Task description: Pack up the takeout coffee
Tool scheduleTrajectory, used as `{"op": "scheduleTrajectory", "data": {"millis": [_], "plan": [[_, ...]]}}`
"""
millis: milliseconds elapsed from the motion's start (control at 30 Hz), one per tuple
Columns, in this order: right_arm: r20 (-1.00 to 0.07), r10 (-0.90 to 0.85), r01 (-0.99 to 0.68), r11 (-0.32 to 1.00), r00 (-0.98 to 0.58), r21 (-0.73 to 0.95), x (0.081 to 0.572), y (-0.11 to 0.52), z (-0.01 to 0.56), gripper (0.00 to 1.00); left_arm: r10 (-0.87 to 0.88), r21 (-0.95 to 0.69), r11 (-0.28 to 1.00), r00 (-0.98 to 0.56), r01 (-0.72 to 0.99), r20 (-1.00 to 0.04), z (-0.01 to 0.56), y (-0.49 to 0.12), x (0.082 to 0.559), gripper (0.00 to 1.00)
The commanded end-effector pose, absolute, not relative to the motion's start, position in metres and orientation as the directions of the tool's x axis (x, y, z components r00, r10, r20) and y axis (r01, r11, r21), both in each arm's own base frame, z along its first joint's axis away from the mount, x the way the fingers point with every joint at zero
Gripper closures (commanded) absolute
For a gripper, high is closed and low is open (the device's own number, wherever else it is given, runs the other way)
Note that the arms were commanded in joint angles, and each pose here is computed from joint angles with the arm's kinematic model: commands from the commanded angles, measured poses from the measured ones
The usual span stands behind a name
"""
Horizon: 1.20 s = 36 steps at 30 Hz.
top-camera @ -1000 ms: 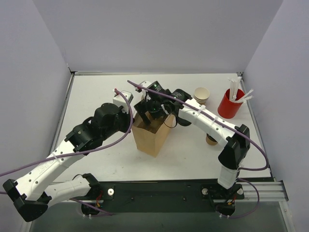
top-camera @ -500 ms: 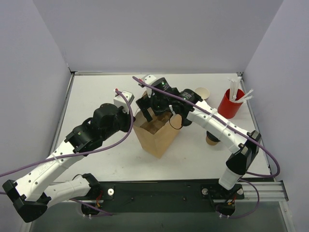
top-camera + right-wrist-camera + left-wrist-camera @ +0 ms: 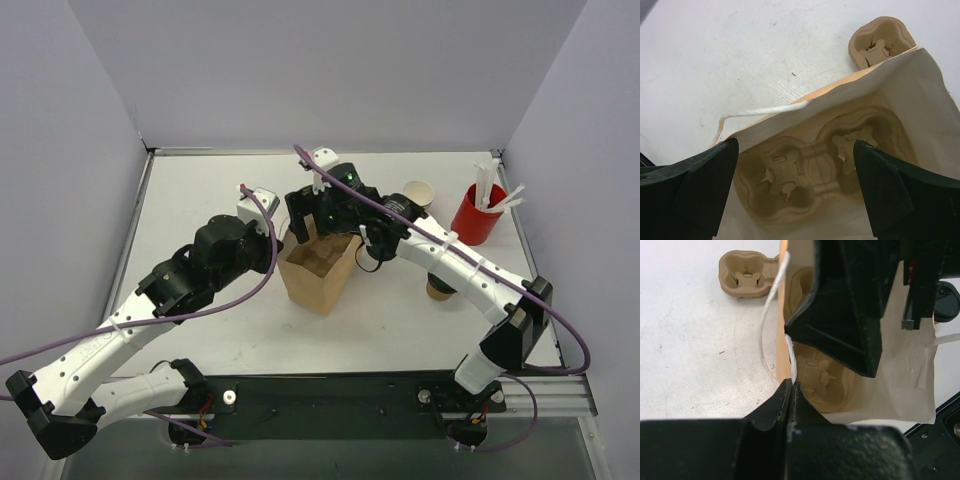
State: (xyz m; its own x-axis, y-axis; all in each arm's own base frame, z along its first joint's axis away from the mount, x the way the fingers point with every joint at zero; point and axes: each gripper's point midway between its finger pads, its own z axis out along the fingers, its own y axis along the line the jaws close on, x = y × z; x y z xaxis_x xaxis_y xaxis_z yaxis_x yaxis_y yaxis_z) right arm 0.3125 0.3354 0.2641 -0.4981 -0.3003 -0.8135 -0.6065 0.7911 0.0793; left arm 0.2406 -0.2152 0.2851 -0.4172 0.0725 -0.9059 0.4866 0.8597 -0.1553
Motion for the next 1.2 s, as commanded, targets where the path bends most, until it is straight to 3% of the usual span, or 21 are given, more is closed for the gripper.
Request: {"op": "scheduleTrajectory", "data": {"millis": [0, 200, 467, 1167], "plan": [[-0.895, 0.01, -0.524, 0.808, -0.446, 0.27, 0.329, 0.326, 0.317, 0.08, 0.026, -0.17, 0.86, -0.373, 0.482, -0.927, 0.302, -0.214, 0.242, 1.0], [-0.864, 0.219, -0.489, 0.749, -0.453, 0.447, 0.341, 0.314, 0.331, 0.06, 0.037, -0.164, 0.864, -0.385, 0.477, -0.922, 0.299, -0.211, 0.239, 1.0], [-0.845, 0.363, -0.525, 0.667, -0.392, 0.529, 0.343, 0.327, 0.354, 0.04, 0.029, -0.179, 0.851, -0.386, 0.493, -0.922, 0.3, -0.216, 0.237, 1.0], [-0.817, 0.475, -0.471, 0.667, -0.327, 0.577, 0.378, 0.393, 0.36, 0.02, -0.038, -0.289, 0.815, -0.451, 0.503, -0.892, 0.297, -0.238, 0.227, 1.0]]}}
